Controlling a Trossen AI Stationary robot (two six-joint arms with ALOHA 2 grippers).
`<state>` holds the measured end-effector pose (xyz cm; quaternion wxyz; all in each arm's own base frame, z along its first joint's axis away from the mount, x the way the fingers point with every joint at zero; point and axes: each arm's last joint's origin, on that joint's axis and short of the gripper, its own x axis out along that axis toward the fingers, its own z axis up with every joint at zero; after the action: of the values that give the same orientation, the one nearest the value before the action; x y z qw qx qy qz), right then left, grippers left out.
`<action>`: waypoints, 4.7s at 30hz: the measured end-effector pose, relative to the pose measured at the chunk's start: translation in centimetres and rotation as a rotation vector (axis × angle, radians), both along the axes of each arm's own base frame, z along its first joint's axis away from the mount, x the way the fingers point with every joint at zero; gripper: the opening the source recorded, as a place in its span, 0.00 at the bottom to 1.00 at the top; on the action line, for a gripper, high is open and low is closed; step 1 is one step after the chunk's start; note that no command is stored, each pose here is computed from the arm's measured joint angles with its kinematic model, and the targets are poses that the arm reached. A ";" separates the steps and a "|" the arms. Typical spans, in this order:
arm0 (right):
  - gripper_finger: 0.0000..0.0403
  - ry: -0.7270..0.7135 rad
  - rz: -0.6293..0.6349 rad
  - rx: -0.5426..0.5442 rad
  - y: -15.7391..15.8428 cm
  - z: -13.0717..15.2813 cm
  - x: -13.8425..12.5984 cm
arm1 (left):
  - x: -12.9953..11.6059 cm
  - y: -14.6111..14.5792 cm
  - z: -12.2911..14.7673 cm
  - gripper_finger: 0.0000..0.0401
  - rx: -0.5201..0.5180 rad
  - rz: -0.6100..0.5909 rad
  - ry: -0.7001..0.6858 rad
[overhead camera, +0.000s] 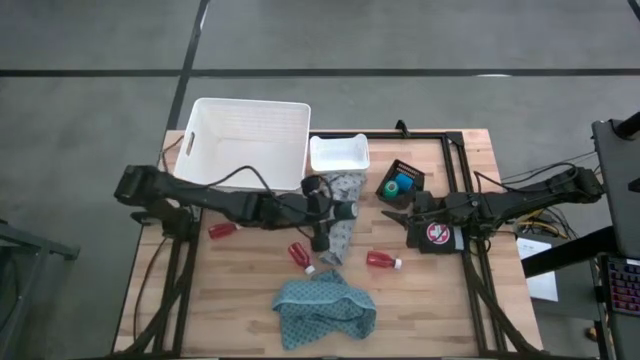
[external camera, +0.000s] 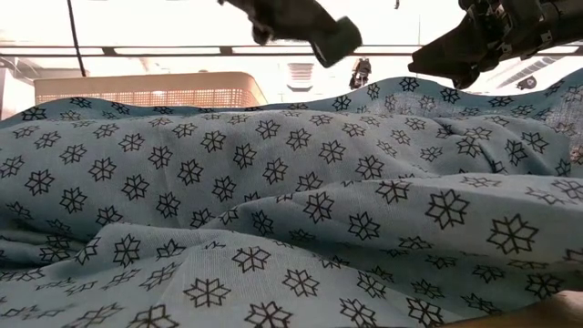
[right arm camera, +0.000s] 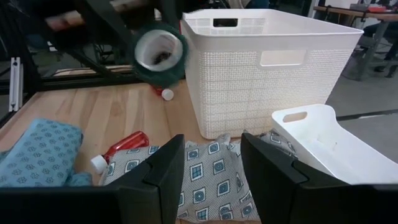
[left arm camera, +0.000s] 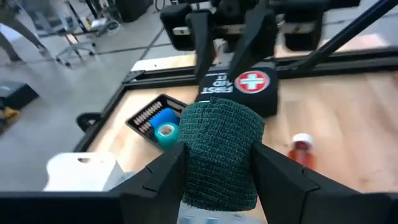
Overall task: Pick & Place Medicine items
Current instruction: Put the green bandage into the black bin
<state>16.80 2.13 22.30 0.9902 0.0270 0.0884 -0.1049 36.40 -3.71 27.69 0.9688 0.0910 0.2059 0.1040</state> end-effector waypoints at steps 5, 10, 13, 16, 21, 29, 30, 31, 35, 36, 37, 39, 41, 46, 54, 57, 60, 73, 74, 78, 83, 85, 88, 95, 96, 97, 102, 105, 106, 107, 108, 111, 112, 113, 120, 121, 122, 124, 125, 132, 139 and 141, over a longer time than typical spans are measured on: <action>0.38 0.000 0.000 0.000 0.0 0.0 0.0 | 1.6 2.4 -2.0 0.43 0.017 -0.073 0.038; 0.39 0.000 0.000 0.000 0.0 0.0 0.0 | 2.5 5.3 -3.4 0.43 -0.040 -0.106 0.046; 0.38 0.000 0.000 0.000 0.0 0.0 0.0 | 2.9 6.5 -3.8 0.43 -0.067 -0.128 0.023; 0.38 0.000 0.000 0.000 0.0 0.0 0.0 | 3.3 7.1 -3.9 0.43 -0.077 -0.151 -0.018; 0.39 0.000 0.000 0.000 0.0 0.0 0.0 | 3.6 7.2 -3.6 0.43 -0.041 -0.165 -0.060; 0.39 0.000 0.000 0.000 0.0 0.0 0.0 | 3.6 7.2 -3.5 0.43 -0.034 -0.188 -0.070; 0.39 0.000 0.000 0.000 0.0 0.0 0.0 | 3.6 7.2 -3.5 0.43 -0.034 -0.188 -0.069; 0.38 0.000 0.000 0.000 0.0 0.0 0.0 | 3.6 7.1 -3.5 0.43 -0.034 -0.190 -0.069; 0.38 0.000 0.000 0.000 0.0 0.0 0.0 | 3.6 7.1 -3.6 0.44 -0.035 -0.190 -0.066; 0.39 0.000 0.000 0.000 0.0 0.0 0.0 | 3.6 7.1 -3.6 0.44 -0.035 -0.190 -0.066; 0.39 0.000 0.000 0.000 0.0 0.0 0.0 | 3.6 7.1 -3.6 0.45 -0.035 -0.190 -0.066; 0.38 0.000 0.000 0.000 0.0 0.0 0.0 | 3.6 7.1 -3.6 0.45 -0.035 -0.190 -0.065; 0.39 0.000 0.000 0.000 0.0 0.0 0.0 | 3.6 7.1 -3.6 0.46 -0.035 -0.190 -0.064; 0.38 0.000 0.000 0.000 0.0 0.0 0.0 | 3.6 7.1 -3.6 0.47 -0.035 -0.190 -0.064; 0.38 0.000 -0.004 -0.002 0.0 0.0 0.0 | 3.6 7.1 -3.5 0.48 -0.025 -0.194 -0.069; 0.38 0.003 -0.017 -0.018 -0.1 0.0 0.0 | 3.6 7.1 -3.5 0.48 -0.024 -0.194 -0.070; 0.39 -0.002 -0.018 -0.005 -0.1 0.0 0.0 | 3.6 7.1 -3.5 0.48 -0.023 -0.195 -0.071; 0.39 0.006 -0.048 0.089 0.0 -0.5 0.3 | 3.5 7.1 -3.6 0.49 -0.029 -0.194 -0.059; 0.38 0.025 -0.038 0.036 0.0 -0.6 0.4 | 3.5 7.1 -3.6 0.49 -0.029 -0.194 -0.059; 0.38 0.109 0.005 -0.127 0.2 -1.5 1.1 | 3.5 7.1 -3.6 0.49 -0.029 -0.193 -0.059; 0.35 0.163 0.045 -0.292 0.4 -2.4 2.2 | 3.5 7.1 -3.6 0.49 -0.029 -0.193 -0.058; 0.34 0.154 0.057 -0.355 0.5 -2.4 2.6 | 3.5 7.1 -3.6 0.49 -0.030 -0.193 -0.053; 0.32 0.134 0.060 -0.413 0.5 -2.2 2.9 | 3.4 7.1 -3.8 0.49 -0.034 -0.193 -0.035; 0.30 0.110 0.057 -0.420 0.5 -1.5 3.0 | 3.4 7.1 -4.0 0.49 -0.038 -0.192 -0.018; 0.30 0.107 0.055 -0.420 0.5 -1.4 3.0 | 3.4 7.1 -4.0 0.49 -0.040 -0.192 -0.018; 0.30 0.108 0.056 -0.420 0.5 -1.4 3.0 | 3.4 7.1 -4.0 0.49 -0.040 -0.191 -0.018; 0.31 0.109 0.056 -0.417 0.6 -1.2 3.4 | 3.4 7.1 -4.0 0.49 -0.044 -0.190 -0.020; 0.32 0.140 0.062 -0.423 0.7 -1.7 3.8 | 3.4 7.1 -4.0 0.49 -0.044 -0.190 -0.020; 0.32 0.149 0.063 -0.428 0.7 -1.8 3.9 | 3.4 7.1 -4.0 0.49 -0.044 -0.190 -0.021; 0.31 0.158 0.065 -0.438 0.7 -2.0 4.1 | 3.4 7.1 -4.0 0.49 -0.044 -0.190 -0.019; 0.31 0.168 0.068 -0.452 0.7 -2.1 4.2 | 3.4 7.1 -4.0 0.48 -0.044 -0.190 -0.020; 0.30 0.188 0.072 -0.487 0.8 -2.2 4.5 | 3.4 7.0 -4.0 0.49 -0.045 -0.192 -0.020; 0.30 0.189 0.063 -0.494 0.8 -2.1 4.5 | 3.4 7.0 -4.0 0.49 -0.045 -0.193 -0.021; 0.29 0.189 0.050 -0.497 0.8 -1.9 4.7 | 3.4 7.0 -3.9 0.49 -0.045 -0.192 -0.024; 0.26 0.171 0.024 -0.500 0.8 -1.1 5.1 | 3.4 7.1 -3.9 0.49 -0.046 -0.189 -0.024; 0.25 0.170 0.023 -0.500 0.8 -1.1 5.1 | 3.4 7.1 -3.9 0.49 -0.046 -0.189 -0.024; 0.24 0.170 0.022 -0.500 0.8 -1.0 5.1 | 3.4 7.1 -3.9 0.49 -0.046 -0.189 -0.024; 0.23 0.169 0.022 -0.499 0.8 -1.0 5.1 | 3.4 7.1 -3.9 0.49 -0.046 -0.189 -0.024; 0.22 0.169 0.021 -0.499 0.8 -1.0 5.1 | 3.4 7.1 -3.9 0.49 -0.046 -0.189 -0.024; 0.16 0.177 0.024 -0.499 0.8 -1.1 5.0 | 3.4 7.1 -3.9 0.49 -0.045 -0.190 -0.023; 0.10 0.180 0.027 -0.504 0.8 -1.2 5.0 | 3.4 7.1 -3.9 0.49 -0.041 -0.191 -0.023; 0.07 0.182 0.030 -0.511 0.8 -1.2 5.0 | 3.4 7.1 -3.9 0.49 -0.040 -0.192 -0.023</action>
<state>21.81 2.89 21.11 0.9543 -0.2348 0.1479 -0.1111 39.78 3.34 23.75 0.9781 0.0899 0.1874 0.0078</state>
